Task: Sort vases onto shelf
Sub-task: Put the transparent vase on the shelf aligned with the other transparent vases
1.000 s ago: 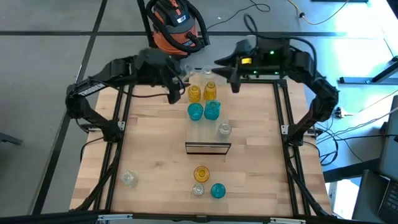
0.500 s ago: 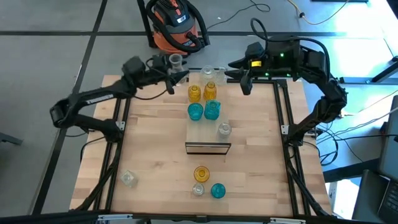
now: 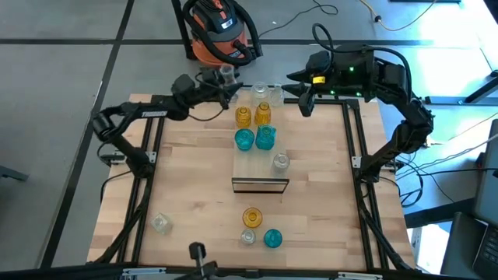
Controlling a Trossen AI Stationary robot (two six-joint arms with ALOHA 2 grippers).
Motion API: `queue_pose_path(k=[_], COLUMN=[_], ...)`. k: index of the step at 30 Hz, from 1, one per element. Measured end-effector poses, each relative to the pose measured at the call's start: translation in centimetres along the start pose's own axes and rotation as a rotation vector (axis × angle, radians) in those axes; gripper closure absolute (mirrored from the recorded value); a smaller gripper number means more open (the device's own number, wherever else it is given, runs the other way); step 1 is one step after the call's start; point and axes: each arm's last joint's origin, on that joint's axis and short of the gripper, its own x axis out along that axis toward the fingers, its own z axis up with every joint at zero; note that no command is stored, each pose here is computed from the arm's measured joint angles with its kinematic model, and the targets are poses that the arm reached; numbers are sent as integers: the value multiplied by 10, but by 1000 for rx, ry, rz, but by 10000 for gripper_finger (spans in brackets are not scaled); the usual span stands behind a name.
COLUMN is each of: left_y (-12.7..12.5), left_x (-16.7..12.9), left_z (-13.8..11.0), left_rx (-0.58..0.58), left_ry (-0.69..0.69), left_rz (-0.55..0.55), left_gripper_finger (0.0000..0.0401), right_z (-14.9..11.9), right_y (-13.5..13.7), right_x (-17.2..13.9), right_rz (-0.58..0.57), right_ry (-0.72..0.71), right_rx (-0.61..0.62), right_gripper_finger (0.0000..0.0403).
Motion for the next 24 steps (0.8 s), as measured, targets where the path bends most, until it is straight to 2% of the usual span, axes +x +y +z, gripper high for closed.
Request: queue_pose_path(k=[3,10,17,24], left_y=[13,27,45,48], left_x=[4,8,0,-3], left_z=[-10,-34,-33,-32], left_rx=[-6,-28,8,36], left_ry=[21,105,120,132], left_rz=[-4,-90,-103,-162], left_gripper_finger=[196,196,196,196], right_z=[-1,-3,-4,-4], right_y=[0,0,0,-1], right_x=[0,0,0,0], right_rz=[1,-2,-3,-29], right_ry=[10,32,38,35], right_rx=[17,42,62,62], right_gripper_finger=[260,260,260,260])
